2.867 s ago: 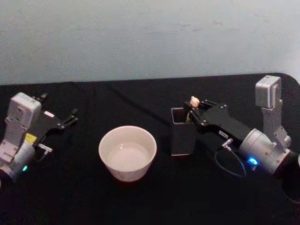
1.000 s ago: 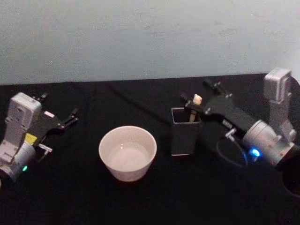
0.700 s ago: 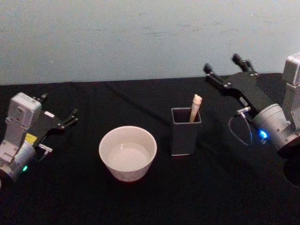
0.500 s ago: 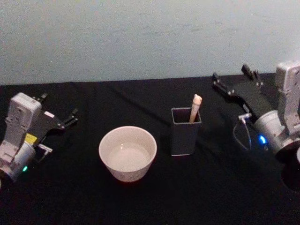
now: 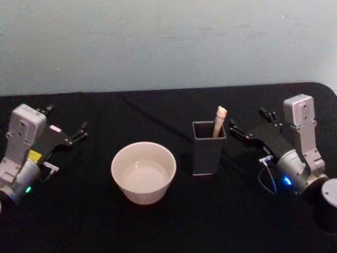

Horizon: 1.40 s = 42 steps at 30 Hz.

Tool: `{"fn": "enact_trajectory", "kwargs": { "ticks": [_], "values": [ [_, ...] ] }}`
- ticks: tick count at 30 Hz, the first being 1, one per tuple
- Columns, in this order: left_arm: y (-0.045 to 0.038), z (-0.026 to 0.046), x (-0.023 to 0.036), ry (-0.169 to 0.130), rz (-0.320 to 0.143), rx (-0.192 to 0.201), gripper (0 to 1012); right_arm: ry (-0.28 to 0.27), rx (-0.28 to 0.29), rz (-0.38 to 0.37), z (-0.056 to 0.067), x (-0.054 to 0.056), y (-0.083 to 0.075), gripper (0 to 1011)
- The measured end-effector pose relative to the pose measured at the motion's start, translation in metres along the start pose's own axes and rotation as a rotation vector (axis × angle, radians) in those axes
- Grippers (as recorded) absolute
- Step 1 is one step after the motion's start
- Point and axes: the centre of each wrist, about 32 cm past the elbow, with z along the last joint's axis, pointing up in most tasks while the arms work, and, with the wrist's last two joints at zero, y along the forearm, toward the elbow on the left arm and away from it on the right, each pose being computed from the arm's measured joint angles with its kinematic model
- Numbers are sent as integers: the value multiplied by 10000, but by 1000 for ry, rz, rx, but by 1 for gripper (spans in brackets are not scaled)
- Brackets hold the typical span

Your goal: Pick up the stirring spoon with one hand, stir inside the cup, then place it back in its original position.

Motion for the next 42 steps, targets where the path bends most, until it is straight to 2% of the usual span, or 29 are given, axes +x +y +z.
{"fn": "enact_trajectory", "kwargs": {
  "ticks": [42],
  "values": [
    [0, 0, 0, 0, 0, 0, 1001, 2, 2, 1, 1, 4, -1, 1000]
  ]
}}
